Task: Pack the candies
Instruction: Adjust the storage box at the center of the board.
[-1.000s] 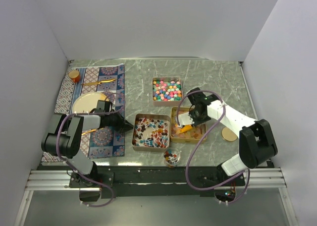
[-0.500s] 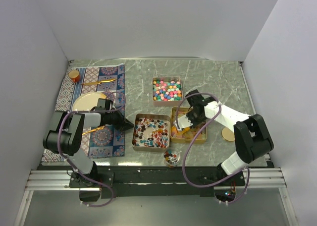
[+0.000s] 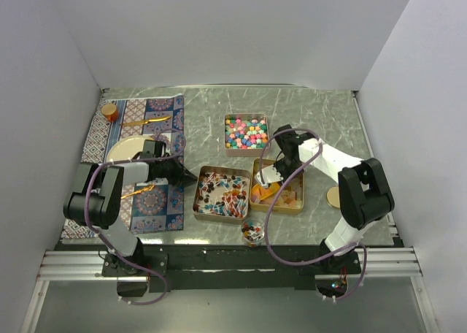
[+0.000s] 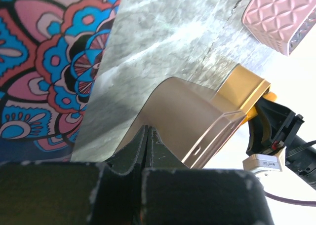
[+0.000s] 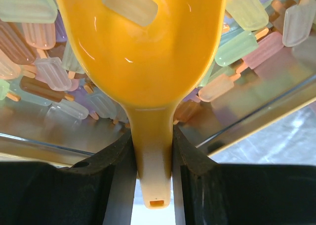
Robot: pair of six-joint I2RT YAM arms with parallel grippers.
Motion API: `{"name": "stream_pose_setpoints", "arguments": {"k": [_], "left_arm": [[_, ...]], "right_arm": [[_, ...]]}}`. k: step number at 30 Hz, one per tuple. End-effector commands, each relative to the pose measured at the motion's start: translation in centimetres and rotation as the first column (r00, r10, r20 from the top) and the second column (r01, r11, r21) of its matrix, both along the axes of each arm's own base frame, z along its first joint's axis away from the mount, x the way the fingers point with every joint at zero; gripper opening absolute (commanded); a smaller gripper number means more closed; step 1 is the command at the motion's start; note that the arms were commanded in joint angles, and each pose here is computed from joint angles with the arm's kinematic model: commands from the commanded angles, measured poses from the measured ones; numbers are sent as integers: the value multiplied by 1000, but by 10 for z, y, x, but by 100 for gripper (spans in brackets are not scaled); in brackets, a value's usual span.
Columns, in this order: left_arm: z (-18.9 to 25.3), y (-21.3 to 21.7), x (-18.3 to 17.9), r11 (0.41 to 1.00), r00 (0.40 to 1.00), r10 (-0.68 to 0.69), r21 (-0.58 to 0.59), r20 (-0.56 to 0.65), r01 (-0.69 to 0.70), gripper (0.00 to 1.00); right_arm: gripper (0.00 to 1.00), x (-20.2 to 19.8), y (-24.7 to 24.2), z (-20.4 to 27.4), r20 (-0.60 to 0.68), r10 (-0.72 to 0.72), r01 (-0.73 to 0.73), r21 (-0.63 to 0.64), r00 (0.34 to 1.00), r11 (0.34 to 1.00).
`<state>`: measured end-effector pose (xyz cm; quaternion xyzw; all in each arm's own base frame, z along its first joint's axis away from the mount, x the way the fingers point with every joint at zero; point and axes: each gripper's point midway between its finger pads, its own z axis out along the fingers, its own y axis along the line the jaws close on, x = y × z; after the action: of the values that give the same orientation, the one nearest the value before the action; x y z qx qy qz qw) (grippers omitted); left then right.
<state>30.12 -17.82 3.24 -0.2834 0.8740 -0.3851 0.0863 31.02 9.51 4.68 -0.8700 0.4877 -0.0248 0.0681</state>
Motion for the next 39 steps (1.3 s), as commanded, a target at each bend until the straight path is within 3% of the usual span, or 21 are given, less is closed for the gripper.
{"name": "stream_pose_setpoints", "arguments": {"k": [1,8,14,15,17,18,20,32,39], "left_arm": [[10,-11,0,996,997,-76,-46,20,77,1],[21,-17,3,980,985,-161,-112,56,166,1],[37,-22,10,962,967,-227,-130,115,241,13],[39,-21,11,962,966,-229,-124,121,243,25],[42,-22,12,957,960,-243,-124,140,260,39],[42,-23,12,954,954,-255,-121,155,274,52],[46,-24,13,947,945,-275,-121,180,298,62],[69,-30,8,900,883,-360,-139,302,414,74],[122,-42,23,855,818,-348,-203,458,477,77]], "right_arm": [[0,-4,27,16,-48,-53,61,195,997,979],[0,-11,26,21,-59,-129,141,295,990,945],[0,1,19,28,38,-145,126,307,989,943],[0,3,18,32,44,-150,129,314,988,941],[0,7,16,42,40,-170,147,337,985,930],[0,5,14,44,30,-173,153,336,984,929],[0,7,12,46,38,-191,165,359,981,919],[0,-9,7,55,78,-267,211,423,961,881],[0,-18,-6,72,111,-303,231,420,947,877]]}}
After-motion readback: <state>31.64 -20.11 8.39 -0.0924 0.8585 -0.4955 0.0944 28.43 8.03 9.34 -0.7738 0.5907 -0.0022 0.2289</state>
